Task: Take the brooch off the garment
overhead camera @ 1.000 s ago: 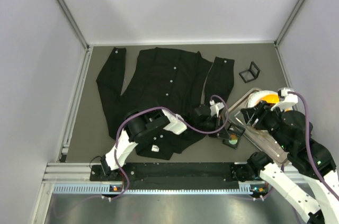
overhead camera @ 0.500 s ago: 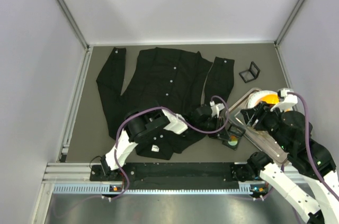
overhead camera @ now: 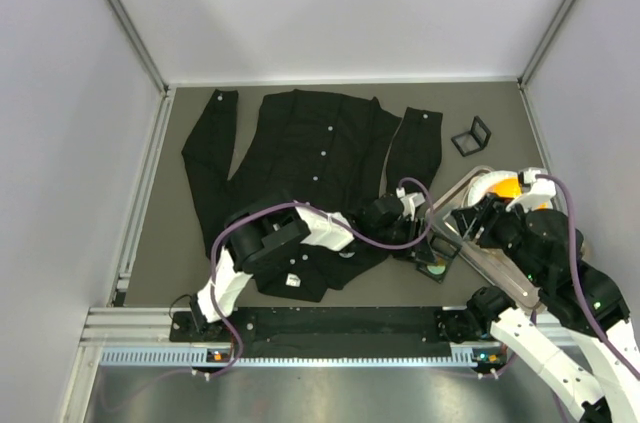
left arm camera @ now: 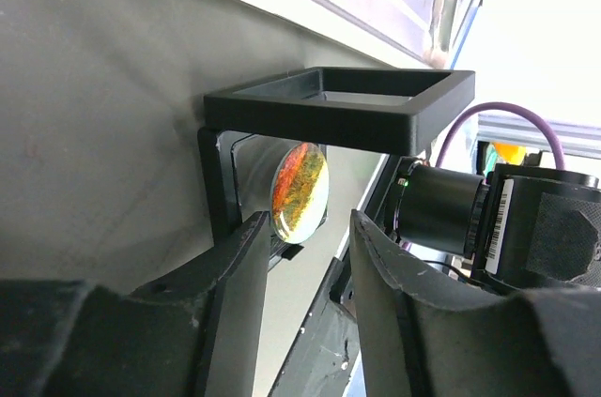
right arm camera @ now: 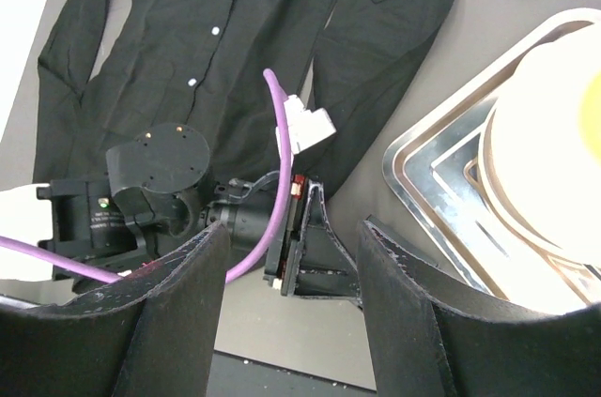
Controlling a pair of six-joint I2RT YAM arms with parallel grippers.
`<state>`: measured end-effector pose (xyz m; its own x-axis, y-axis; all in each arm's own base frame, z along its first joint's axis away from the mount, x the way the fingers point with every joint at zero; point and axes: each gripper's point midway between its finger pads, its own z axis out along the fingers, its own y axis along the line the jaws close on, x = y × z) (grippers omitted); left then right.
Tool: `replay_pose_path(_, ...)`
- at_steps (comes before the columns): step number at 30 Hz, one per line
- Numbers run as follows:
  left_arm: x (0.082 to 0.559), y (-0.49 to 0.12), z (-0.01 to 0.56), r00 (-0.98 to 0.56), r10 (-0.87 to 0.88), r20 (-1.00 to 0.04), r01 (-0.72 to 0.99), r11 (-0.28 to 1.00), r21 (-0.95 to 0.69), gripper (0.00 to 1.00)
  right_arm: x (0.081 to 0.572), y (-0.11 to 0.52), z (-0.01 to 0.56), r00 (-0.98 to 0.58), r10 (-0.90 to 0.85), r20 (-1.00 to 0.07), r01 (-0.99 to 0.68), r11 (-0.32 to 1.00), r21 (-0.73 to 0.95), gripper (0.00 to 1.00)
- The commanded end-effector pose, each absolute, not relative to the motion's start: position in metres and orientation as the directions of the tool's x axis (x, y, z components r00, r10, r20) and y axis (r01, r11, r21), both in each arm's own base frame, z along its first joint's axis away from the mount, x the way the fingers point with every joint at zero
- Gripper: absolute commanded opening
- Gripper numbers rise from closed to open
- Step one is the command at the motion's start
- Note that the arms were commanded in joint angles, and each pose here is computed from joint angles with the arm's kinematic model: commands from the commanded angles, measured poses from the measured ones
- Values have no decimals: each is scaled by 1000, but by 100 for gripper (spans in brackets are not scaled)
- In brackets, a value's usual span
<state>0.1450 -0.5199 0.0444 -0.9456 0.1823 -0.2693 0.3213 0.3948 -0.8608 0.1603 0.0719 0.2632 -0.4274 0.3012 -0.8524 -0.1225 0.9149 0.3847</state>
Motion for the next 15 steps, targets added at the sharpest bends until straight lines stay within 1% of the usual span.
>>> replay_pose_path(1,152,-528,91,-916,158,-368,400,373,-837,45,162,74,265,-418,316,-852,-128,908,399,56)
replay_pose_path(2,150,-525,88,-918,169,-359,397,399,-827,46,163,75,264,-420,317,-851,-127,907,401,56)
replay_pose_path(6,153,-518,99,-899,163,-406,434,436,-788,46,165,75,258,-431,302,-850,-121,914,386,56)
replay_pose_path(7,155,-515,112,-891,146,-429,448,435,-781,46,165,75,255,-437,297,-849,-118,917,381,56)
replay_pose_path(11,155,-494,130,-876,135,-463,468,473,-747,46,167,78,252,-459,303,-835,-108,914,391,56)
replay_pose_path(12,153,-483,126,-876,141,-462,465,503,-728,46,169,80,251,-469,318,-824,-96,909,406,60)
replay_pose_path(13,149,-465,133,-870,129,-476,469,515,-718,46,169,83,252,-475,326,-817,-97,904,417,69)
replay_pose_path(15,154,-439,133,-848,96,-521,475,571,-669,46,172,94,251,-497,325,-805,-128,890,438,71)
